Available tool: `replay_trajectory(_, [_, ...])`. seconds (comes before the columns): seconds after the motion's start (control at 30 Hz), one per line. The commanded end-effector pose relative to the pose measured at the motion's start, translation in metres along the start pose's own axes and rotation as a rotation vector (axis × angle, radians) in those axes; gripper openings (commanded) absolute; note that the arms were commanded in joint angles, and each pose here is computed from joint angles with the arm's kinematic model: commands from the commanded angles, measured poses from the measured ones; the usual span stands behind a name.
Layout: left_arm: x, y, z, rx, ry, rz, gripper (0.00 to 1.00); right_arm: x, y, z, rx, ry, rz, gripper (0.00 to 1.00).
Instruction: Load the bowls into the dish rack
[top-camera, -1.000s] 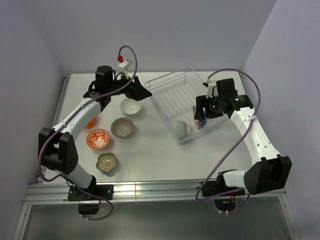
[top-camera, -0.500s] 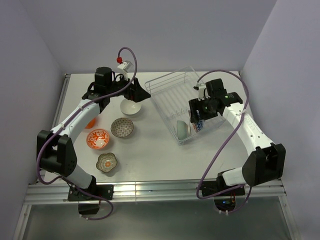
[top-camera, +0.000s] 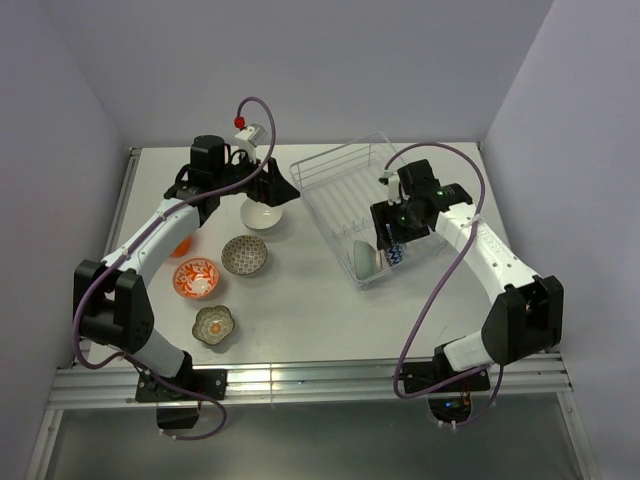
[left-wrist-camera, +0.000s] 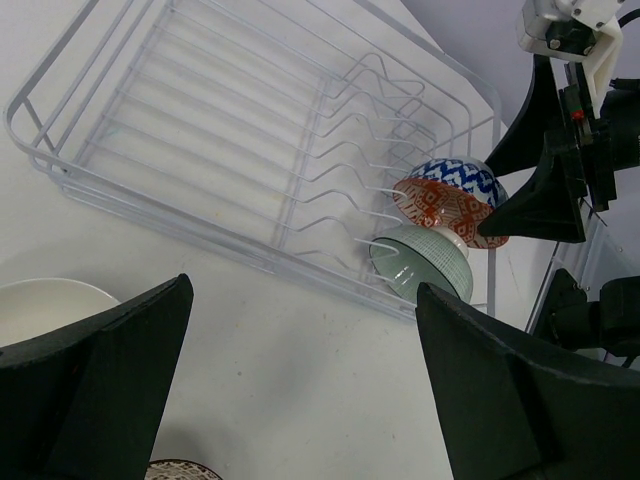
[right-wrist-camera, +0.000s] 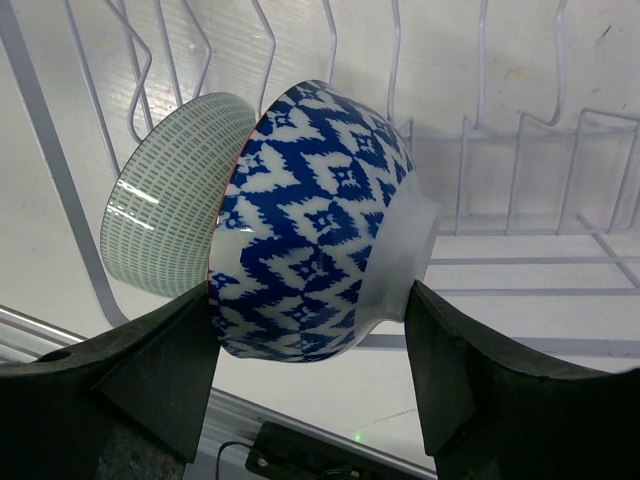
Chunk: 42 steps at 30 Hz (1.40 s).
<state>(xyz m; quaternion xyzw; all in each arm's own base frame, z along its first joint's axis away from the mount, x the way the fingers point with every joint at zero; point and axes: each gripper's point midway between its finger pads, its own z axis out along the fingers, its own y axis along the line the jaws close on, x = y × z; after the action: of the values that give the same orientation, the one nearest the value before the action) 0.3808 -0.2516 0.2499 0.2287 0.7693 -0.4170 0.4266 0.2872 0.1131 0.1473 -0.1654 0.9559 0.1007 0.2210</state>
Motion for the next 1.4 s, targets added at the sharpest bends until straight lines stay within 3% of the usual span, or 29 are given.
replay_trajectory(0.0, [-0.018,-0.009,-0.008,-0.005,-0.040,0.058,0.99,-0.007,0.002,0.009,0.004,-0.018,0.036,0.11])
replay_trajectory(0.37, [-0.013,-0.007,-0.015,-0.036,-0.048,0.049,1.00,0.005,0.006,0.019,0.006,0.037,0.160,0.24])
replay_trajectory(0.47, [-0.011,-0.006,-0.016,-0.042,-0.048,0.044,0.99,0.011,0.009,0.021,-0.008,0.055,0.177,0.34])
replay_trajectory(0.6, [-0.008,-0.006,-0.018,-0.049,-0.046,0.047,0.99,0.014,0.008,0.023,-0.003,0.067,0.186,0.54])
replay_trajectory(0.97, [-0.005,-0.002,-0.024,-0.067,-0.032,0.066,0.99,0.023,0.011,0.027,-0.025,0.112,0.172,0.85])
replay_trajectory(1.37, [-0.005,0.002,-0.032,-0.076,-0.039,0.070,0.99,0.029,0.012,0.022,-0.039,0.159,0.138,1.00])
